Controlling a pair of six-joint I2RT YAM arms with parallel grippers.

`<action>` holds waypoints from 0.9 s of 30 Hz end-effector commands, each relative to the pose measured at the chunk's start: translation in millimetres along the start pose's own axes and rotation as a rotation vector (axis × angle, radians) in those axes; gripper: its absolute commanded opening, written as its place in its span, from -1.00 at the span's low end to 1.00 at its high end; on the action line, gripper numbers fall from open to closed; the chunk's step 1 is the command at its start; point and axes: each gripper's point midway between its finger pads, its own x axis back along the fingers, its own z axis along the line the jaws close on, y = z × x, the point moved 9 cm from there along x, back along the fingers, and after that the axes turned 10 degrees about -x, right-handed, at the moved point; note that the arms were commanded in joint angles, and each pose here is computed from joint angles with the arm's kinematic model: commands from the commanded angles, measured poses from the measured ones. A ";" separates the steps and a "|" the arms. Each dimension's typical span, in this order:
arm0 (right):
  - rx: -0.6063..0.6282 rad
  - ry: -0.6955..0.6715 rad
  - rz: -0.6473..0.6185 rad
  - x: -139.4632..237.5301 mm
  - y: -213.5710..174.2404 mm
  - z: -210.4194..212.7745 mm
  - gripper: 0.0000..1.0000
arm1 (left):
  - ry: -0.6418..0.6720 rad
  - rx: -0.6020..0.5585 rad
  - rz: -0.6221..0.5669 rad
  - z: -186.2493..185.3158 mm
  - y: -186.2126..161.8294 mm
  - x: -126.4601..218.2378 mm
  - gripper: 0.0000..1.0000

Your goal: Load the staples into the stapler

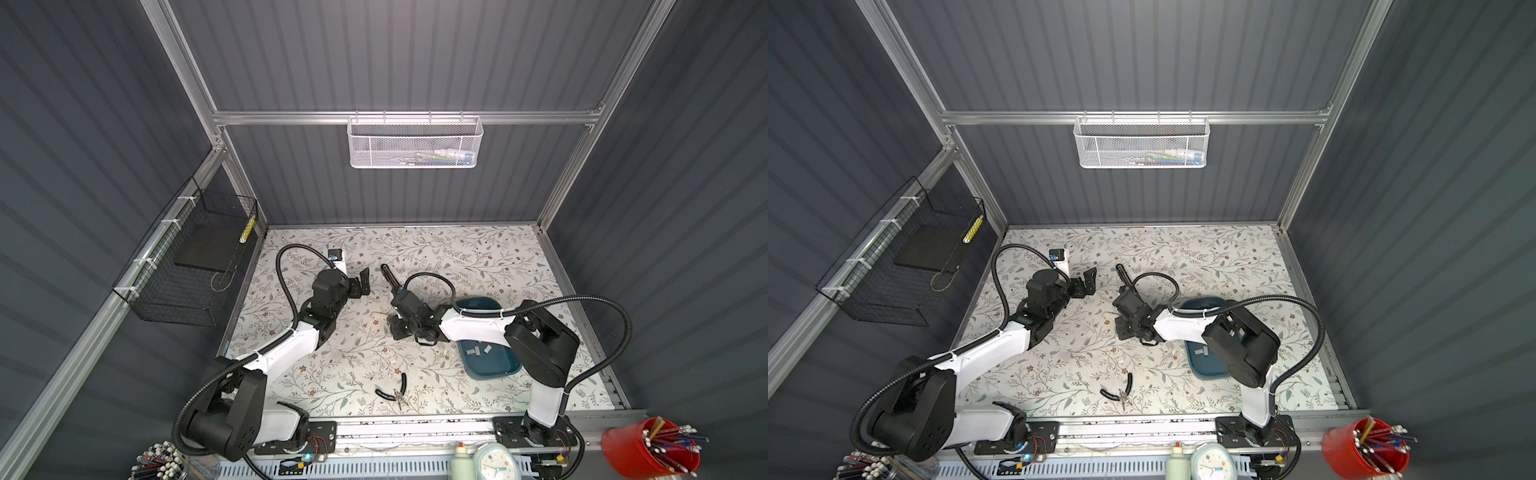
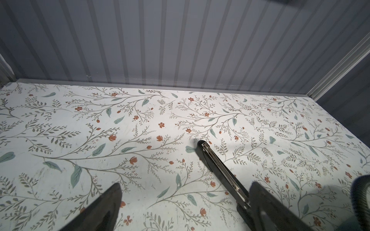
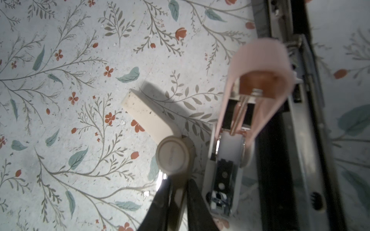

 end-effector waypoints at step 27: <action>-0.276 0.096 0.070 -27.3 -35.1 -7.5 -0.91 | -0.124 0.184 0.038 -2.7 -31.6 37.5 0.99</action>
